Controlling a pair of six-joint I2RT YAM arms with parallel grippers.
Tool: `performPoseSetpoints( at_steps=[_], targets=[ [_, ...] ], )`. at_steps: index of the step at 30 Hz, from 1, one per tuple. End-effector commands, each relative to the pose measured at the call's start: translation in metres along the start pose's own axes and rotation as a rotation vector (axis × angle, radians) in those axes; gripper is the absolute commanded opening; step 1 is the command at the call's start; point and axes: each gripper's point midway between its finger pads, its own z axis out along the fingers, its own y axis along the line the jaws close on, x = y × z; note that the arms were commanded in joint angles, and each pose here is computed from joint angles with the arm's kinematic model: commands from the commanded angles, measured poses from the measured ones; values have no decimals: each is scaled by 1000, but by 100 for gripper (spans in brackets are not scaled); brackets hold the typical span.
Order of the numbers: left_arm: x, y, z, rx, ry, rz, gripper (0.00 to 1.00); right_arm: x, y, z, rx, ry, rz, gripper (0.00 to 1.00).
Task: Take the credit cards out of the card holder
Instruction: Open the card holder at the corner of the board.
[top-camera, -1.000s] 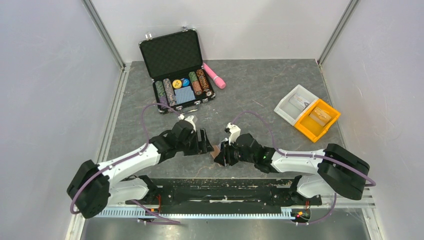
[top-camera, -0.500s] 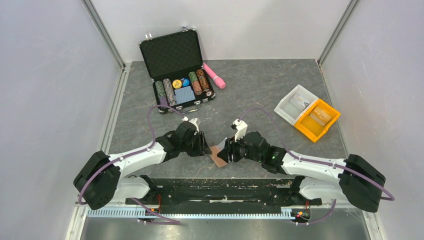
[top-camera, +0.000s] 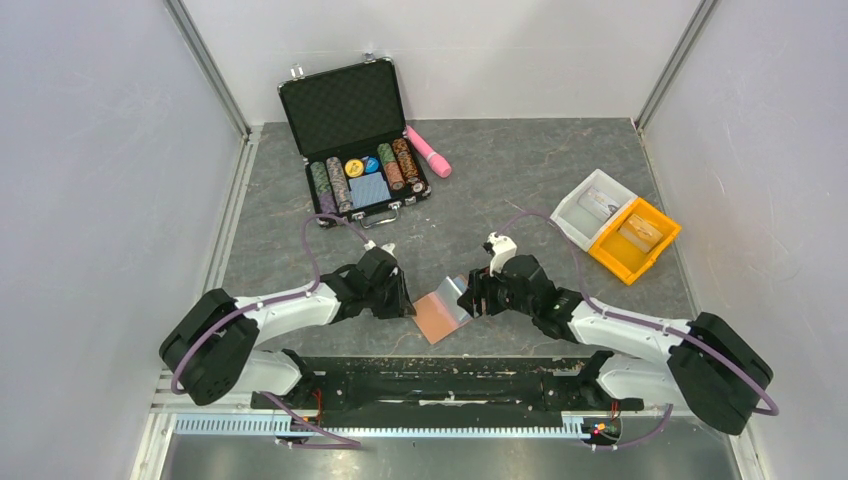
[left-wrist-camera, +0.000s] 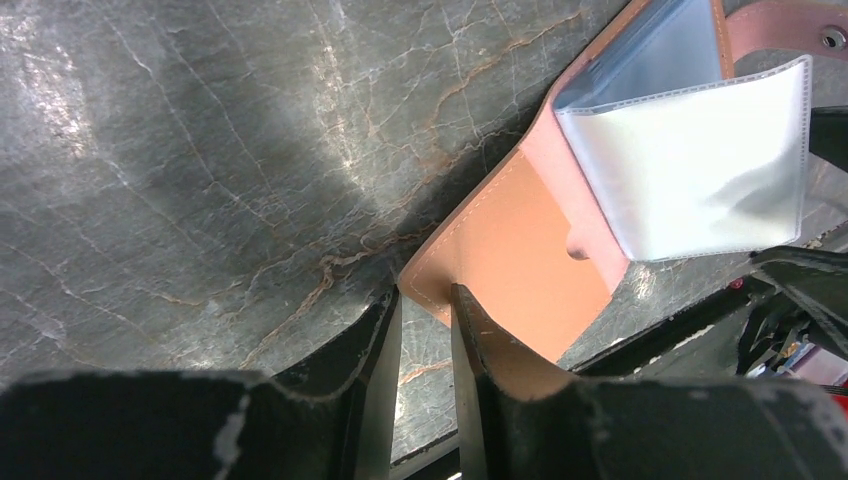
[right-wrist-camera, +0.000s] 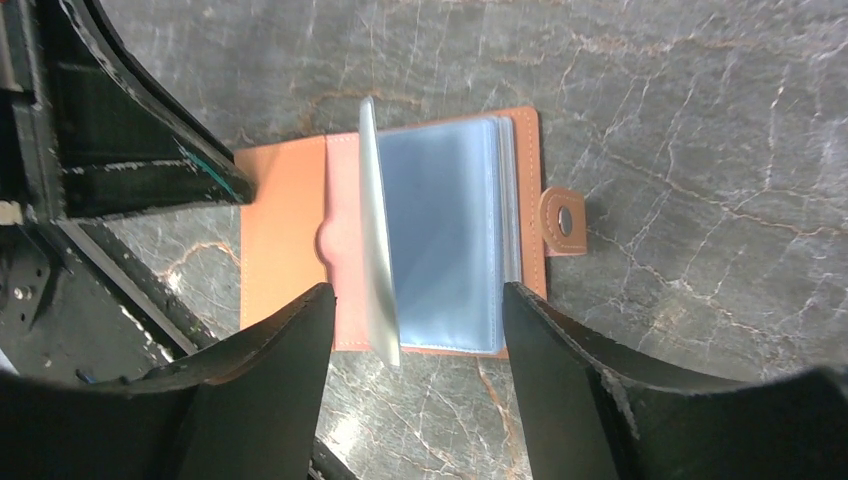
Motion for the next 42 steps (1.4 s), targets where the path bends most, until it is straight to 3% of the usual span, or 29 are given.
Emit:
performPoseSetpoints(
  at_steps=[1, 7, 13, 29, 37, 42],
  targets=[
    [-3, 6, 4, -17, -21, 43, 31, 7, 0, 5, -23, 14, -20, 67],
    [-3, 9, 5, -30, -19, 47, 31, 14, -4, 11, -21, 35, -21, 72],
    [-4, 9, 6, -33, -19, 51, 31, 18, 0, 14, -47, 47, -14, 71],
    [-5, 7, 8, -25, -18, 53, 31, 13, 34, 5, -226, 25, 47, 58],
    [-3, 6, 9, -17, -15, 50, 31, 8, 47, -2, -293, -3, 61, 40],
    [-5, 5, 8, -13, -19, 50, 31, 5, 49, -5, -305, -15, 57, 37]
  ],
)
